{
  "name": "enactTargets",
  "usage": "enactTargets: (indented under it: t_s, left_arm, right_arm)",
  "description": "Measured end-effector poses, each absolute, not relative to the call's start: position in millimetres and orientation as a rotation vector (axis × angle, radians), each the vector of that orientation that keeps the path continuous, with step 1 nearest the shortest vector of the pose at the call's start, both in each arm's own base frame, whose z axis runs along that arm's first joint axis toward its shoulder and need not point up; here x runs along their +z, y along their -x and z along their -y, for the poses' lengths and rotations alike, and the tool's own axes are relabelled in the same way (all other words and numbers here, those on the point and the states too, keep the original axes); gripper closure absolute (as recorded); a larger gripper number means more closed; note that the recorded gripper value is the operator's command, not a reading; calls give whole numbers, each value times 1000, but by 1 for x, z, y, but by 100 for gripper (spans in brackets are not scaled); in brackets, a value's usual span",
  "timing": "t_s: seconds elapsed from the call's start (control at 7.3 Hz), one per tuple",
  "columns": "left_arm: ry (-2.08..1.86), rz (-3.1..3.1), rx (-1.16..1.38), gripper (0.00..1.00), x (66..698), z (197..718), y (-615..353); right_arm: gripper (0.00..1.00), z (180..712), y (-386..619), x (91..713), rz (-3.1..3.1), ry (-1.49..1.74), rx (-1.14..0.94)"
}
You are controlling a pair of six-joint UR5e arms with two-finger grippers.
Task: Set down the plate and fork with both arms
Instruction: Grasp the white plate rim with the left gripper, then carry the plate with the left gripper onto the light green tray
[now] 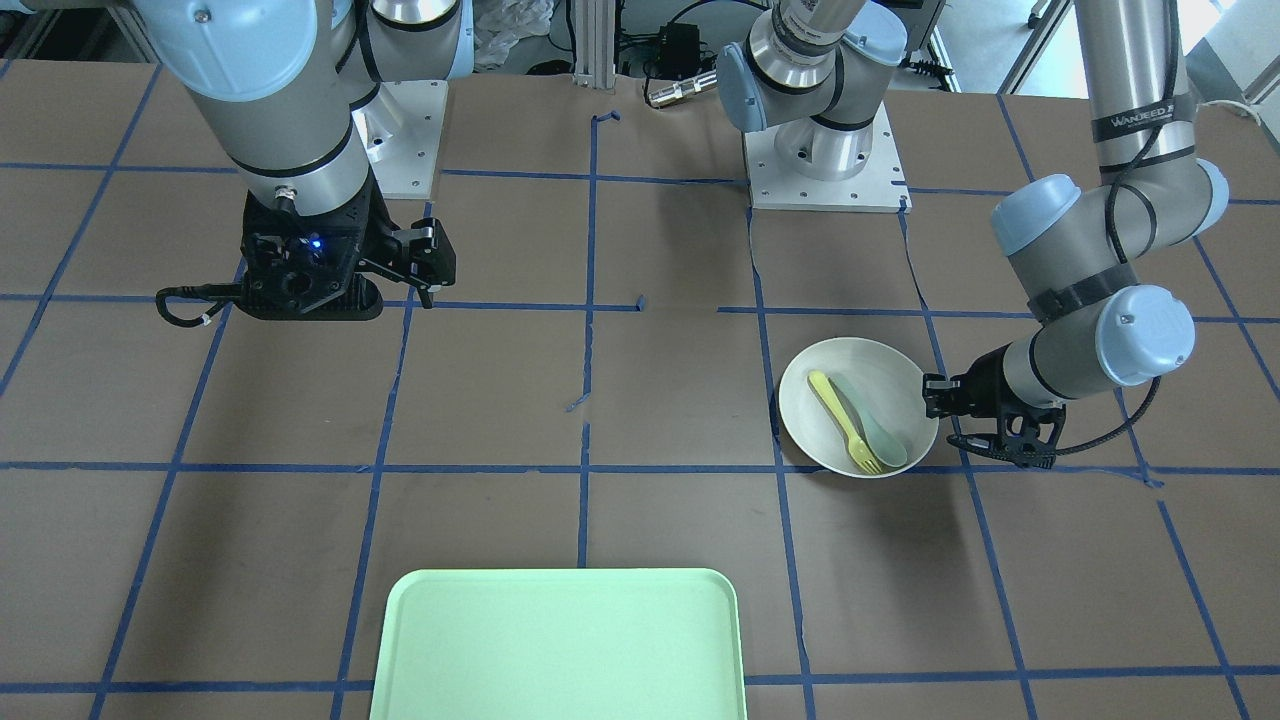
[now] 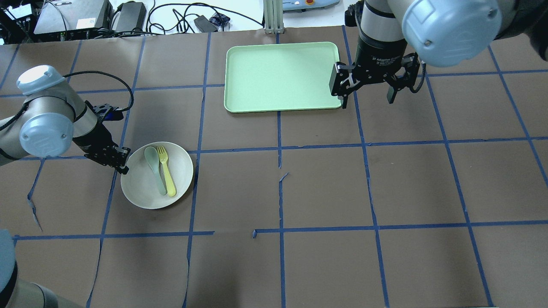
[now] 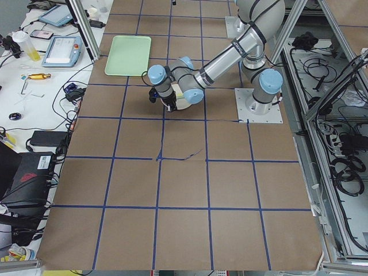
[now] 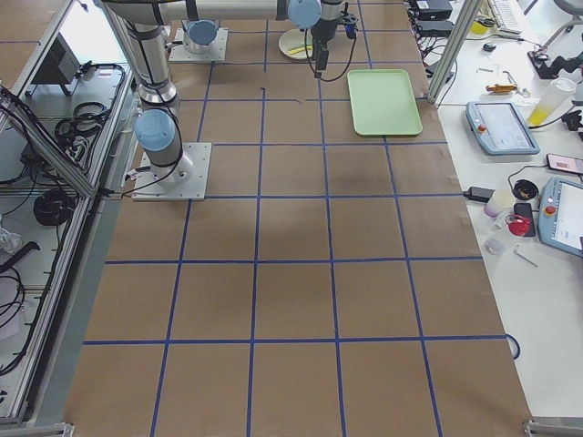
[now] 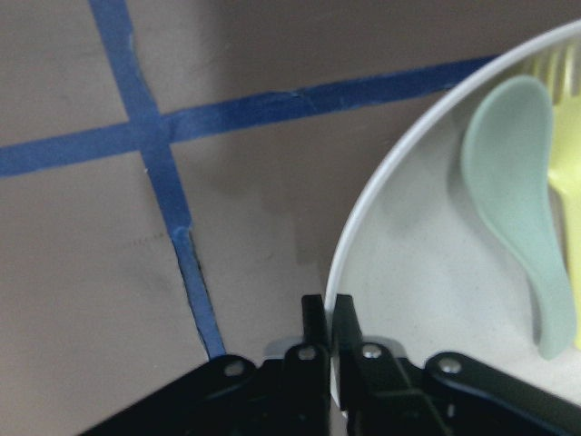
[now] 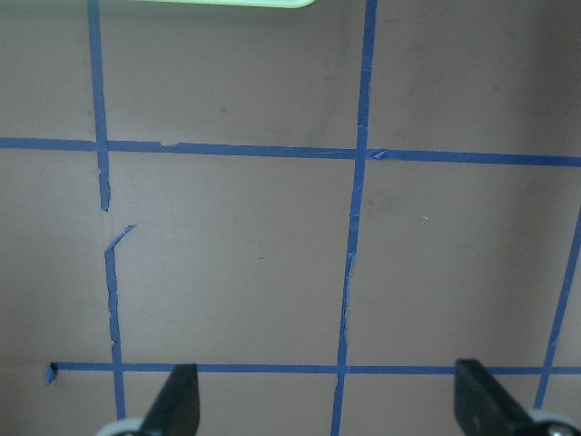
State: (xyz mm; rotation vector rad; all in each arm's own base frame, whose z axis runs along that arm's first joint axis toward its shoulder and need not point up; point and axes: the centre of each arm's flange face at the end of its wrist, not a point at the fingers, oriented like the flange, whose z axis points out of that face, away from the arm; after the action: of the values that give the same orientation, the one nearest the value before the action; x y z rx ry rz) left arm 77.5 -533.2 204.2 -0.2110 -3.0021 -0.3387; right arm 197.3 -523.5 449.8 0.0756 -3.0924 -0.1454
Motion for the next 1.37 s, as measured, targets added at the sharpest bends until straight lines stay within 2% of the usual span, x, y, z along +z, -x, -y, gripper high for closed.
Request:
enactTargets:
  t_s: [0.68, 1.37]
  left_arm:
    - [204, 2923, -325, 100, 245, 559, -76]
    - [361, 2814, -116, 100, 278, 620, 28]
  right_arm:
    - [0, 524, -197, 450, 3086, -83, -141]
    - [0, 523, -196, 449, 3082, -93, -158]
